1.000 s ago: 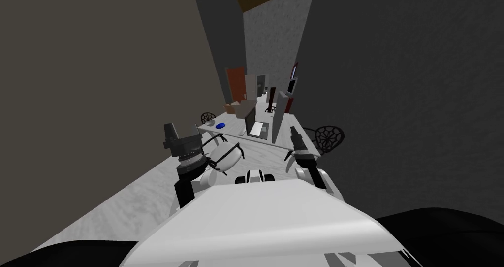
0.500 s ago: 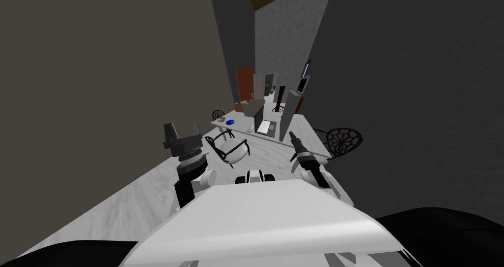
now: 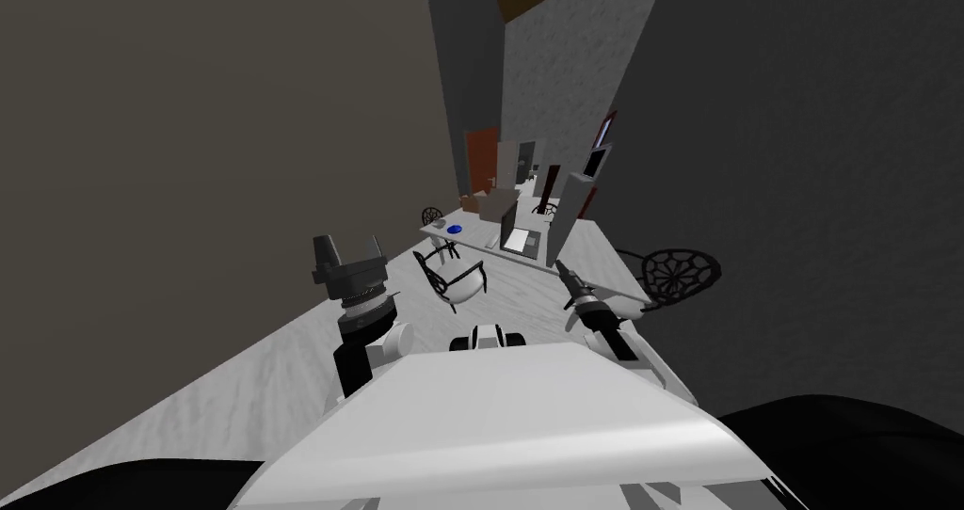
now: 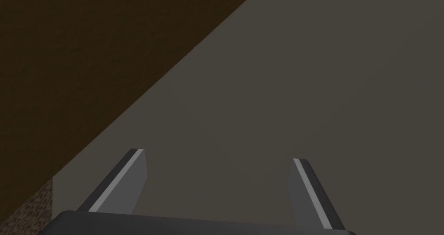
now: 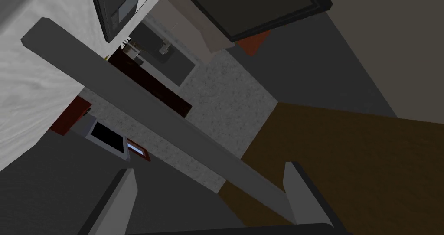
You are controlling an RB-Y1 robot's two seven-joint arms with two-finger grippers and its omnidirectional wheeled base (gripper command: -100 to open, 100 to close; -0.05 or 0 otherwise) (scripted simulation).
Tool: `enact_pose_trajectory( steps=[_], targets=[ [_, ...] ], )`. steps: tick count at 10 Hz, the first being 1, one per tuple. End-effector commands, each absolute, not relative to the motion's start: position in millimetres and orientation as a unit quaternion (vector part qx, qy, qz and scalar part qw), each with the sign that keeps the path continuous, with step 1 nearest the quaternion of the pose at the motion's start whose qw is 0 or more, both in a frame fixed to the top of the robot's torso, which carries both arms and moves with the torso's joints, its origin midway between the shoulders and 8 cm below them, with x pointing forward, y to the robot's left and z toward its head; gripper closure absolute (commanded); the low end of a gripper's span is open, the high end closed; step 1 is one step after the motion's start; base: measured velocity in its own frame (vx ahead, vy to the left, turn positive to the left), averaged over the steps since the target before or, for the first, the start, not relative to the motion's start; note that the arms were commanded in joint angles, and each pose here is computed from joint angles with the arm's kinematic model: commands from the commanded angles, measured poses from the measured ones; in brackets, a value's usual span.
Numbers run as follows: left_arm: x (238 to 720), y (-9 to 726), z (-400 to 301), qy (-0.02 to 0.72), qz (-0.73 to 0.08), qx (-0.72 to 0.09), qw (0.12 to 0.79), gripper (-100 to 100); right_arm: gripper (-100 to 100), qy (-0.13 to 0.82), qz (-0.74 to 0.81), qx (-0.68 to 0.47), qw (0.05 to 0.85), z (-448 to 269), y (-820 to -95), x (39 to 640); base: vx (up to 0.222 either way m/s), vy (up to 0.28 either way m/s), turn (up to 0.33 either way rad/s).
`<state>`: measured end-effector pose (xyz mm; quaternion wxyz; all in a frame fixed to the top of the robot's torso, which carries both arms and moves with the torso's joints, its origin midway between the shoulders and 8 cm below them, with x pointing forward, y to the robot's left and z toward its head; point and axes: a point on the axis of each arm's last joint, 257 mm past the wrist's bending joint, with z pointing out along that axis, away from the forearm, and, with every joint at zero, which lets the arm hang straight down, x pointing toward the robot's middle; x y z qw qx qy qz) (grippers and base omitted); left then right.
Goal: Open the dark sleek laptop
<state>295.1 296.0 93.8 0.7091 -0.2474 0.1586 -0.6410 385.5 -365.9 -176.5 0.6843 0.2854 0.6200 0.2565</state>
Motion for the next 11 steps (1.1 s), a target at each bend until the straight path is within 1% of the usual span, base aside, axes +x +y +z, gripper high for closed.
enact_pose_trajectory(
  steps=[1, 3, 4, 5, 8, 9, 10, 11],
  targets=[
    [295, 296, 94, 0.159, -0.641, -0.247, 0.709, 0, -100, 0.652, 0.215, 0.293, 0.666, -202, -387, 379, -0.054, 0.11, 0.137],
    [295, 296, 94, 0.159, -0.641, -0.247, 0.709, 0, -100, 0.696, 0.148, 0.291, 0.639, -235, -423, 364, -0.064, 0.158, 0.273],
    [295, 296, 94, 0.159, -0.641, -0.247, 0.709, 0, -100, 0.699, 0.14, 0.298, 0.634, -240, -427, 363, -0.058, 0.133, 0.123],
    [295, 296, 94, 0.159, -0.641, -0.247, 0.709, 0, -100, 0.719, 0.104, 0.296, 0.62, -254, -447, 353, -0.076, 0.139, 0.259],
    [295, 296, 94, 0.159, -0.641, -0.247, 0.709, 0, -100, 0.739, 0.059, 0.3, 0.6, -271, -473, 340, -0.031, 0.111, 0.136],
    [295, 296, 94, 0.159, -0.641, -0.247, 0.709, 0, -100, 0.754, 0.026, 0.292, 0.588, -279, -493, 330, 0.009, 0.124, 0.258],
    [295, 296, 94, 0.159, -0.641, -0.247, 0.709, 0, -100, 0.755, 0.019, 0.298, 0.584, -281, -497, 327, 0.013, 0.103, 0.122],
    [295, 296, 94, 0.159, -0.641, -0.247, 0.709, 0, -100, 0.755, 0.017, 0.299, 0.583, -282, -498, 327, 0.002, 0.044, -0.035]
  ],
)
